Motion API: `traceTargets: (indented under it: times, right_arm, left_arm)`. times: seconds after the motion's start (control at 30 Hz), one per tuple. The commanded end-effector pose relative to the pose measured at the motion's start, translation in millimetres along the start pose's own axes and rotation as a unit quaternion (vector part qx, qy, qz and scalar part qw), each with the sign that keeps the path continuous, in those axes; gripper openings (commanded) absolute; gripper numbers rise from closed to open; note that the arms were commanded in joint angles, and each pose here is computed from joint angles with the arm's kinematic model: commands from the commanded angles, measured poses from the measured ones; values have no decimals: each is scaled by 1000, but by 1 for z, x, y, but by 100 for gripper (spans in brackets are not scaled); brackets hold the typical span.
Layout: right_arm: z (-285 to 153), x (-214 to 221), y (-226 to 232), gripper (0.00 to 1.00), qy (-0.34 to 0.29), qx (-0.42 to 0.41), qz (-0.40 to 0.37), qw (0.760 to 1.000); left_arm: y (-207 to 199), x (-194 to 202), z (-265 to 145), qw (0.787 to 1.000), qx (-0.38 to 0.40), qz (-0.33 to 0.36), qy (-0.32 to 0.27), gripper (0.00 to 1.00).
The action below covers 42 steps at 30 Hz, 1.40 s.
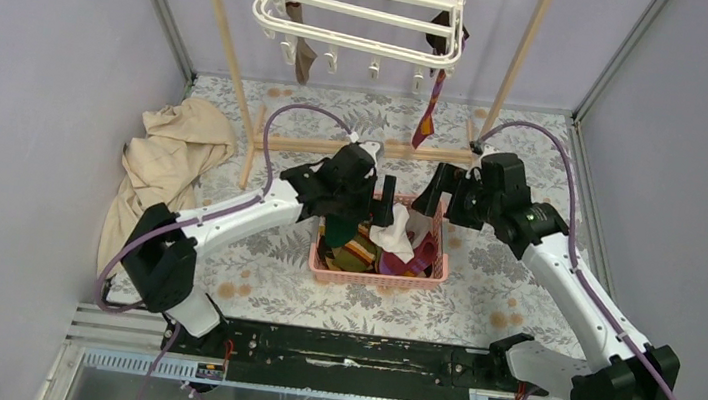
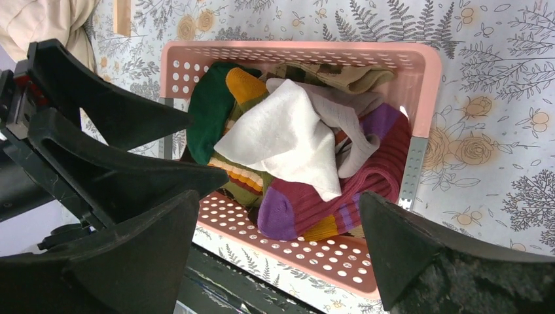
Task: Remove the socks clipped to the hanger
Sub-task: Remove the sock from the hanger.
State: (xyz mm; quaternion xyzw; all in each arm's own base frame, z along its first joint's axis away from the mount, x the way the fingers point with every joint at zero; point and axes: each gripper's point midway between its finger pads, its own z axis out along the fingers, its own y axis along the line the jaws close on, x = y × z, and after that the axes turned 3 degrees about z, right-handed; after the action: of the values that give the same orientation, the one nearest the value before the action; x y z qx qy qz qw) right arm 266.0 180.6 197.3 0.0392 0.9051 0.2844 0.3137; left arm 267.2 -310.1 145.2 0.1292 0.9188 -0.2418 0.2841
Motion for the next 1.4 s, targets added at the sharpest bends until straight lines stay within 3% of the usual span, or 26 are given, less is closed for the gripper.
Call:
traceTargets:
  times: [0.0, 0.5, 0.67, 0.87, 1.17, 1.37]
  right_arm:
    - [-6, -7, 12, 100, 5, -14, -8, 1000]
    - [3, -23, 7, 100, 6, 13, -32, 999]
    - [9, -30, 14, 100, 14, 4, -39, 999]
    - [24, -30, 17, 100, -7, -29, -44, 999]
    - [17, -9, 9, 100, -20, -49, -46, 998]
    - [-5, -25, 10, 100, -87, -45, -52, 994]
  left_arm:
    - [-18, -13, -2, 999, 36, 11, 16, 99]
    - [-17, -34, -10, 1000, 12, 9, 18, 99]
    - [-14, -45, -33, 1000, -9, 18, 4, 99]
    - [6, -20, -50, 1000, -21, 13, -15, 99]
    - [6, -7, -91, 993, 21, -5, -116, 99]
    - [-1, -14, -131, 984, 37, 3, -173, 99]
